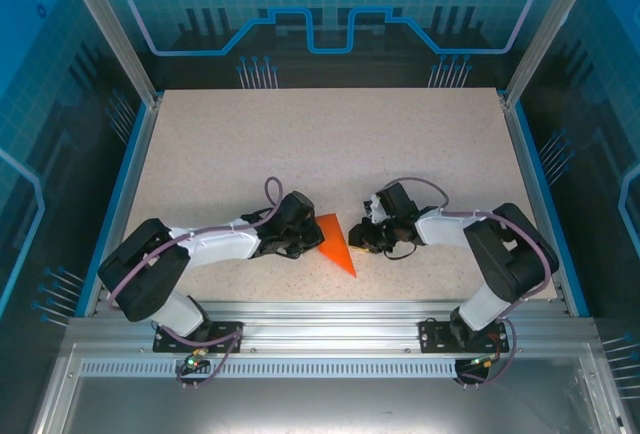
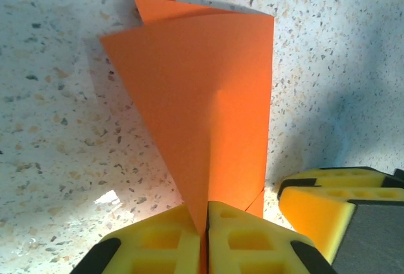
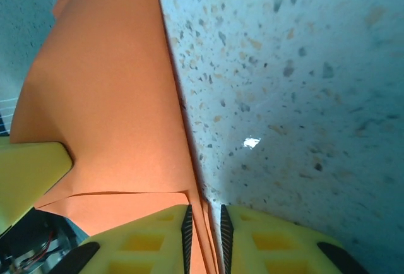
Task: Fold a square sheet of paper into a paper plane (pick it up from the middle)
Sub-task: Fold the wing for the fifth time at the center of the table.
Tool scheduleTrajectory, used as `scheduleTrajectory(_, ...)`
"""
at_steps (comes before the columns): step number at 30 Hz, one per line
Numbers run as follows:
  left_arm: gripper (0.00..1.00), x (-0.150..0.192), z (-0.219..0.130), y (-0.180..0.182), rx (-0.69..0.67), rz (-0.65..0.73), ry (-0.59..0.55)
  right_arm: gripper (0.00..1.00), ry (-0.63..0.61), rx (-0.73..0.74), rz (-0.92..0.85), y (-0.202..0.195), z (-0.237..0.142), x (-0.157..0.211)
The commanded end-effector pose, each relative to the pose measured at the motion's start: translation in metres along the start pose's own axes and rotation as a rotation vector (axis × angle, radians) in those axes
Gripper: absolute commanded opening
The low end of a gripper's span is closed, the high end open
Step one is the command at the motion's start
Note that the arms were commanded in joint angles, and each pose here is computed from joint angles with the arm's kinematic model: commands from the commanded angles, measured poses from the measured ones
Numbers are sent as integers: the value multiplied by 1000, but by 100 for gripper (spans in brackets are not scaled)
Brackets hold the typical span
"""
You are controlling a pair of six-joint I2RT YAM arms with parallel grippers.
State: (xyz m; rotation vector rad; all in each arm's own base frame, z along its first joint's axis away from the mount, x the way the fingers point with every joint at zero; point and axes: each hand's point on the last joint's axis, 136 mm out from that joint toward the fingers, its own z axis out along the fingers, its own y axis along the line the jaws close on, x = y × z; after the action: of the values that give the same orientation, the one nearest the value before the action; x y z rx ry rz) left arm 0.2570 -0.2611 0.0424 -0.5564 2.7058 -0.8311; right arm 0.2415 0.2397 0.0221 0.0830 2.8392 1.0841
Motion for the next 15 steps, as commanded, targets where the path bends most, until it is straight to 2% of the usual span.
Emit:
scheduleTrajectory(1, 10, 0, -2, 1, -27, 10, 27, 28, -83, 53, -116, 2, -21, -8)
scheduleTrajectory(4, 9, 0, -3, 0, -30, 4, 28, 36, -133, 55, -242, 11, -33, -3)
scheduleTrajectory(8, 9, 0, -4, -3, -30, -1, 36, 36, -163, 118, -408, 15, -37, 10)
scheduleTrajectory(11, 9, 0, -3, -5, -30, -4, 43, 49, -165, 181, -528, 16, -29, 24)
scheduleTrajectory(15, 7, 0, -2, -7, -25, -6, 47, 45, -229, 310, -710, 25, -20, 38)
